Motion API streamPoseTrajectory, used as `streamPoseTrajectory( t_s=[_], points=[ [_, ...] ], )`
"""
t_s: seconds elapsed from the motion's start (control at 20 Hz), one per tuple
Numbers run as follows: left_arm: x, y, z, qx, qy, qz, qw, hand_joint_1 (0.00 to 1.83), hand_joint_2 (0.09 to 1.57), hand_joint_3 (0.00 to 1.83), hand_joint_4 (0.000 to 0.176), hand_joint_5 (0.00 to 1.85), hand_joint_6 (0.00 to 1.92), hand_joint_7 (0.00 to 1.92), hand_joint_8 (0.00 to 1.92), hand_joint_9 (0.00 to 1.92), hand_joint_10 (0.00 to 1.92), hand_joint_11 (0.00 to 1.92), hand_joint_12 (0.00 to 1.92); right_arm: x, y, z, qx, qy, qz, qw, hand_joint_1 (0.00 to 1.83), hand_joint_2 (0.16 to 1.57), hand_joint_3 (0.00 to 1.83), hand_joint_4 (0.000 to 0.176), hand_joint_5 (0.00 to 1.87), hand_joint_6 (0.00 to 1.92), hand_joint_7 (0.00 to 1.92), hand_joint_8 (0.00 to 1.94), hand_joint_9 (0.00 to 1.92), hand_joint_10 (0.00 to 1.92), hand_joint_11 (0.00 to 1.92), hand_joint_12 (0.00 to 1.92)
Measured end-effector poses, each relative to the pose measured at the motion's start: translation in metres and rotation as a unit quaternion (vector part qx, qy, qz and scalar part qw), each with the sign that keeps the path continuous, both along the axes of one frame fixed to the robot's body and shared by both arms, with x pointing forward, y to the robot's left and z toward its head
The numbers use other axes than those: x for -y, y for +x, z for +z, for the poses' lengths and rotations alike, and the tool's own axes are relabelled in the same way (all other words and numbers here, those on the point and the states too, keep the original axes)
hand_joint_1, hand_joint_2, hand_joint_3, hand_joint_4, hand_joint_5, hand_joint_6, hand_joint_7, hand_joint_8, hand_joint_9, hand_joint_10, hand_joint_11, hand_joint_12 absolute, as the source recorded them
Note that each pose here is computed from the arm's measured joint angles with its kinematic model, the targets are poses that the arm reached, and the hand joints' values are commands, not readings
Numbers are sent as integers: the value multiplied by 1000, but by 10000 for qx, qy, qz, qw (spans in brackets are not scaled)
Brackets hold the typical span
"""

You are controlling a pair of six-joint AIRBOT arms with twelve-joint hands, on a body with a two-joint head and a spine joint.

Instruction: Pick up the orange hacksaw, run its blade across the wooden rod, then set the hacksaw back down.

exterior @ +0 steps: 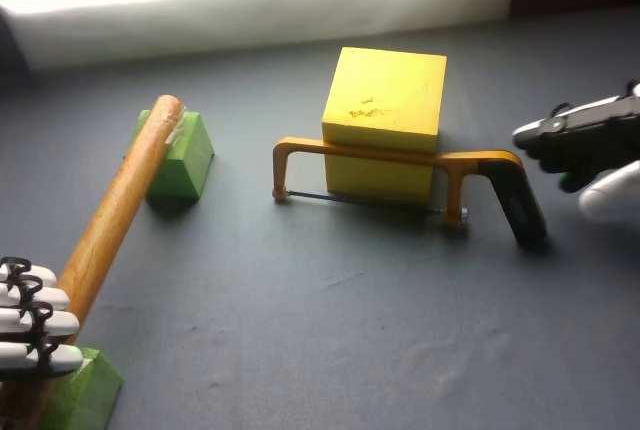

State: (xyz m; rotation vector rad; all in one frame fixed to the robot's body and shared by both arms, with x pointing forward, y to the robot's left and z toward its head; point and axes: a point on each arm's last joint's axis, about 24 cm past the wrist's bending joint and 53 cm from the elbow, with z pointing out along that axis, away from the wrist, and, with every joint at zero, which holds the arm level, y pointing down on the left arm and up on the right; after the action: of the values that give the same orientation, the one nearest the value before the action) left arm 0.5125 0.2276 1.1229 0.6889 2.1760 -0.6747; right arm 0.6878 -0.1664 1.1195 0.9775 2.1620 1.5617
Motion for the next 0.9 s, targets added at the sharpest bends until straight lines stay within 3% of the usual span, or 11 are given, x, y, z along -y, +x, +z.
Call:
streamPoseTrajectory(
  t_s=[0.2, 0.45, 0.65, 0.8, 0.9],
  points=[
    [3, 6, 8, 42, -230, 172, 9996, 0, 1268, 1, 0, 23, 8, 0, 0, 0, 0, 0, 0, -14, 7, 6, 22, 379, -50, 9993, 1076, 1141, 0, 0, 180, 6, 147, 6, 184, 6, 0, 849],
    [3, 6, 8, 52, -218, 144, 9996, 0, 1270, 2, 0, 38, 10, 3, 1, 0, 0, 0, 0, -13, 21, -2, 98, 501, -204, 9985, 1078, 1146, 1, 0, 200, 5, 179, 5, 210, 6, 0, 984],
    [-5, 11, 10, 92, -173, 201, 9996, 0, 1267, 0, 0, 51, 13, 17, 7, 0, 0, 0, 0, -40, 17, -14, 5, 588, -21, 9983, 1067, 1141, 0, 0, 170, 7, 175, 7, 192, 6, 0, 900],
    [-11, 13, 9, 79, -114, 259, 9996, 0, 1266, 0, 0, 35, 4, 1, 0, 0, 0, 0, 0, -46, 23, -12, 23, 741, -154, 9971, 1089, 1136, 0, 0, 206, 7, 201, 6, 226, 8, 0, 1001],
    [-11, 12, 9, 72, -113, 242, 9996, 0, 1269, 1, 0, 50, 9, 14, 5, 0, 0, 0, 0, -45, 30, -10, 126, 721, -298, 9969, 1085, 1134, 0, 0, 217, 7, 204, 5, 227, 9, 0, 942]
  ],
)
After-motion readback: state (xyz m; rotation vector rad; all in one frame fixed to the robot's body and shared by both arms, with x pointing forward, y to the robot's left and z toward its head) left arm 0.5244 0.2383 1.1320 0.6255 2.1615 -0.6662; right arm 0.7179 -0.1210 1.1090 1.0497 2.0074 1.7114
